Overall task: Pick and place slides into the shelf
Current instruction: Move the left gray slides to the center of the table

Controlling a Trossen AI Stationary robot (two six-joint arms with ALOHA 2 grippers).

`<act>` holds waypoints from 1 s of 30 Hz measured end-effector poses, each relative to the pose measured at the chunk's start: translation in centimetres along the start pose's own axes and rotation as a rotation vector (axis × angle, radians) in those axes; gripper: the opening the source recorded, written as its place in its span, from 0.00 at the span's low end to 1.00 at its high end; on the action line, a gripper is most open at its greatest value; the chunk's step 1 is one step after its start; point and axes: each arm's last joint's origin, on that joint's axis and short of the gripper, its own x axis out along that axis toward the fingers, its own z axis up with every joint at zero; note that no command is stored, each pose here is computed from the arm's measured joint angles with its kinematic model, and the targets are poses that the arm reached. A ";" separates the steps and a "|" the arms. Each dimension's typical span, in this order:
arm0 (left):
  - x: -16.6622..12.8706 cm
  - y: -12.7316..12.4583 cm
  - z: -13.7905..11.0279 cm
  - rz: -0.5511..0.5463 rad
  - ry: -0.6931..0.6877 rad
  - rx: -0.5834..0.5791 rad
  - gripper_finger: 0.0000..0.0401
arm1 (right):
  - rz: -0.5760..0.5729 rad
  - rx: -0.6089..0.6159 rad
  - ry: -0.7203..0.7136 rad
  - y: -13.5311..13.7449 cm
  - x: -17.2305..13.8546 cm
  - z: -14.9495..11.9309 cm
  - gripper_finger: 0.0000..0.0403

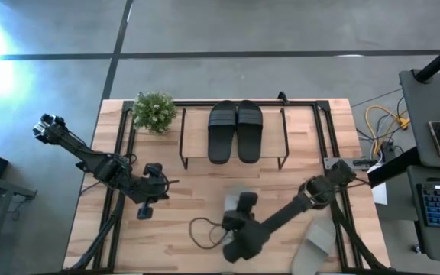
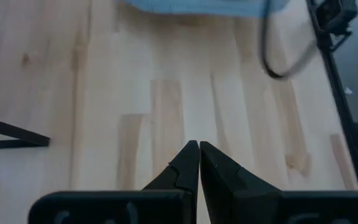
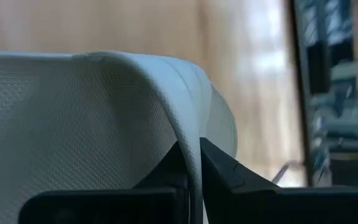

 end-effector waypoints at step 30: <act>0.0 0.1 0.0 0.031 -0.017 0.000 0.00 | 0.042 -0.024 0.089 -2.5 6.1 2.8 0.41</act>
